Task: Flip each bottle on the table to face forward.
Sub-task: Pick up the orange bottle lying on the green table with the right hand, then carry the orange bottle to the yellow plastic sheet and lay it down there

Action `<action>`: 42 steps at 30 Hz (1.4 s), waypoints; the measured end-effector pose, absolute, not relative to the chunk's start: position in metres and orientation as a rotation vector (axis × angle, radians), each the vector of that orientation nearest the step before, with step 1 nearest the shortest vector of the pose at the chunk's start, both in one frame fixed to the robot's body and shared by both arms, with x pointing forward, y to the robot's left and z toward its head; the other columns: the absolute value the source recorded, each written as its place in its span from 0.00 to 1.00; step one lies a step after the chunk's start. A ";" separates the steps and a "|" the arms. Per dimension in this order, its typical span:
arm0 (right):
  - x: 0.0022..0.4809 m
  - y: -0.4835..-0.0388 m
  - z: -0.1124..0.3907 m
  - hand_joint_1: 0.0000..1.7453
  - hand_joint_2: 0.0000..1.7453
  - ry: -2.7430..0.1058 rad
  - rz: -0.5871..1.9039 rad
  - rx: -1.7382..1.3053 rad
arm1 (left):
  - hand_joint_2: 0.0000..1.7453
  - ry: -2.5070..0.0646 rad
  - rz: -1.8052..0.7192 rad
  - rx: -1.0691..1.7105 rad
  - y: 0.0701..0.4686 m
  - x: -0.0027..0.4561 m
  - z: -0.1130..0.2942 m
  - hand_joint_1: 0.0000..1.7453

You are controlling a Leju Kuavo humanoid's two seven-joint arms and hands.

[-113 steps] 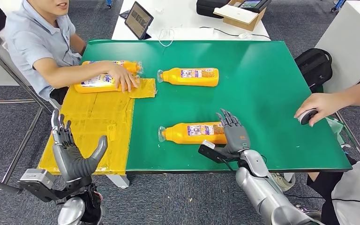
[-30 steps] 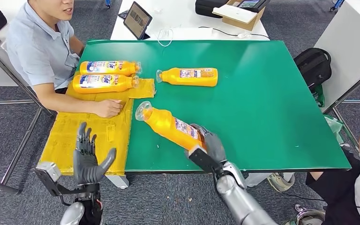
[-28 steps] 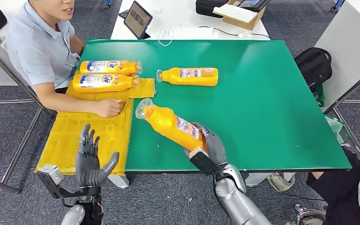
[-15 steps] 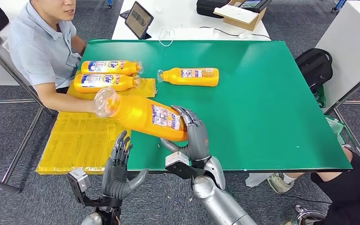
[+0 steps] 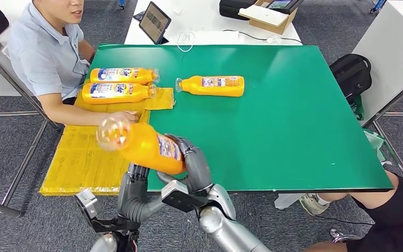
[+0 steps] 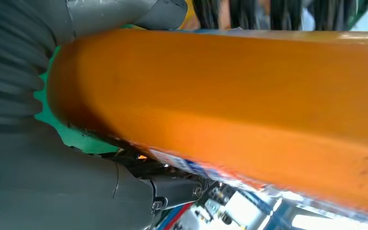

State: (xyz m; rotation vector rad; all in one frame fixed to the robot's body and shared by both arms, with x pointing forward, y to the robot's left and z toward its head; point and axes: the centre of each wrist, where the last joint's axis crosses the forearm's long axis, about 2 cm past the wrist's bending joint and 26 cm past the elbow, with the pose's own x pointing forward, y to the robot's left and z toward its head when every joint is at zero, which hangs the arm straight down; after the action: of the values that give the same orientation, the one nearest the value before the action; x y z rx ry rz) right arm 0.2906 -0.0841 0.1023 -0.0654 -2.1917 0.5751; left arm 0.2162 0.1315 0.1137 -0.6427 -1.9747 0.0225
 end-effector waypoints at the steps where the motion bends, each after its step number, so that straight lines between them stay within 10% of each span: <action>1: 0.288 -0.081 0.100 1.00 1.00 -2.187 0.587 -0.055 | 1.00 -1.984 0.029 -0.636 0.132 0.219 0.116 0.00; 25: 0.279 -0.062 0.093 1.00 1.00 -2.156 0.629 -0.007 | 1.00 -2.036 0.042 -0.532 0.131 0.251 0.132 0.00; 26: 0.279 -0.062 0.094 0.97 1.00 -2.156 0.627 -0.006 | 1.00 -2.039 0.037 -0.530 0.131 0.253 0.133 0.25; 29: 0.281 -0.061 0.095 0.25 1.00 -2.154 0.619 -0.009 | 1.00 -2.032 0.032 -0.548 0.130 0.256 0.133 1.00; 30: 0.281 -0.061 0.095 0.03 0.75 -2.154 0.615 -0.010 | 1.00 -2.023 0.032 -0.566 0.130 0.257 0.133 1.00; 33: 0.280 -0.062 0.093 0.00 0.00 -2.163 0.602 -0.019 | 1.00 -1.986 0.038 -0.639 0.128 0.259 0.133 1.00; 42: 0.265 -0.066 0.083 0.00 0.00 -2.174 0.473 -0.154 | 1.00 -1.887 0.033 -0.790 0.128 0.264 0.126 1.00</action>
State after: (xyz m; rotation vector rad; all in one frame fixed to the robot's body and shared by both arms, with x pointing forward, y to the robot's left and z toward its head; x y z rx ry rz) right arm 0.2652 -0.0661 0.0832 -0.1536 -2.1743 0.4728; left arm 0.2637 0.1282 0.1265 -0.7900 -1.8872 0.0327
